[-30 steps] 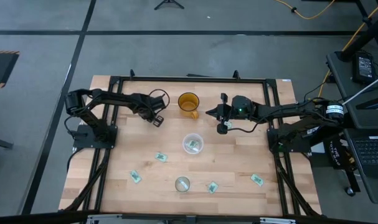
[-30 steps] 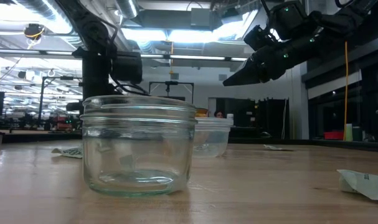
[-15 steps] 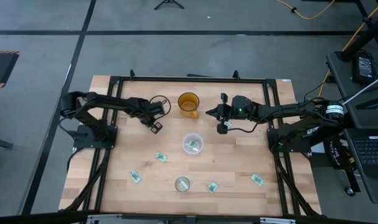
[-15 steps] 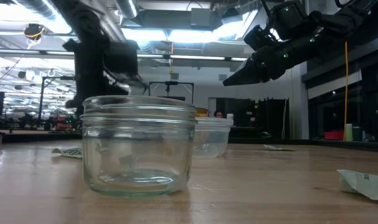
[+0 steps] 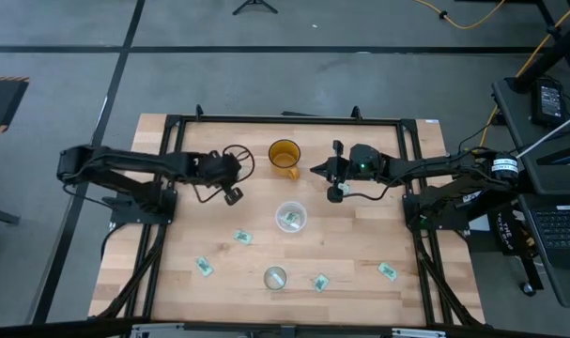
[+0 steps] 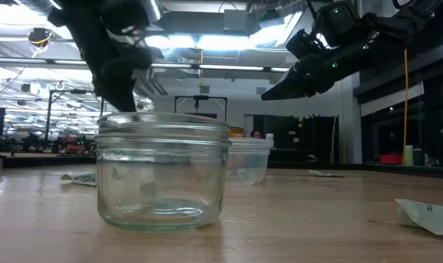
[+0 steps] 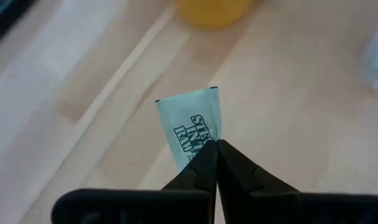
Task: Pick and place Stevia / Truvia into bins
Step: Put the stevia packet into the transparent plastic container
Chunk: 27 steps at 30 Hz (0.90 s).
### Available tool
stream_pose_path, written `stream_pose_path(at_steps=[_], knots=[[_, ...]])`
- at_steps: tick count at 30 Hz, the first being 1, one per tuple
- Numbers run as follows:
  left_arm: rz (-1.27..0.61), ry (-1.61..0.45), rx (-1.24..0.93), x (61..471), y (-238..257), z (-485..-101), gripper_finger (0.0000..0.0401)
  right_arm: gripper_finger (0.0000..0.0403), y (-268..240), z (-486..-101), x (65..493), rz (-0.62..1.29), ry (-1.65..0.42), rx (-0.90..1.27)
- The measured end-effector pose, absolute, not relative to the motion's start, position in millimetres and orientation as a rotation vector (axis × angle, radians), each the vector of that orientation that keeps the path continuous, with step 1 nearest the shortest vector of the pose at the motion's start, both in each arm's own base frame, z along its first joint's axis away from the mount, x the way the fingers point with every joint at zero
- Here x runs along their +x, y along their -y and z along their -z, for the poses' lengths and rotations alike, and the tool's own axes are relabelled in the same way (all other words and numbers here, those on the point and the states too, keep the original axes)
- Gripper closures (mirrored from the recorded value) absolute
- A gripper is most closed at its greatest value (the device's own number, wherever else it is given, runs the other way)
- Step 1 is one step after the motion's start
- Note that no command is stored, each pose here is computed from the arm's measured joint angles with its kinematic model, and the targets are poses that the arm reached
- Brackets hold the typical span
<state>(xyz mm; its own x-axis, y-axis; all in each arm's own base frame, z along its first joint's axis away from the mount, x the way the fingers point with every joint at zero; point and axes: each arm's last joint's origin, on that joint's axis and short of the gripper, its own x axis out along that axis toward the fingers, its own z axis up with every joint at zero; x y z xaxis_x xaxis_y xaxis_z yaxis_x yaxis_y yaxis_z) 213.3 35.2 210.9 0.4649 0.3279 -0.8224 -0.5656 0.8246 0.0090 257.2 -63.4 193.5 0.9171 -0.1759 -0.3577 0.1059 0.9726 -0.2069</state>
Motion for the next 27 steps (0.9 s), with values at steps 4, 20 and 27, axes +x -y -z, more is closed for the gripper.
stream_pose_path(at_steps=[4, 20, 27], knots=[[-0.446, -0.800, -0.209, 208, -21, -211, 0.0399, 0.0386, 63, -193, 257, 0.146, -0.384, -0.186], [-0.029, -0.236, -0.034, 178, 12, -166, 0.0399, 0.0386, 64, -195, 258, 0.152, -0.362, -0.163], [0.037, -0.192, -0.021, 169, 18, -152, 0.0399, 0.0386, 64, -195, 258, 0.152, -0.363, -0.163]])
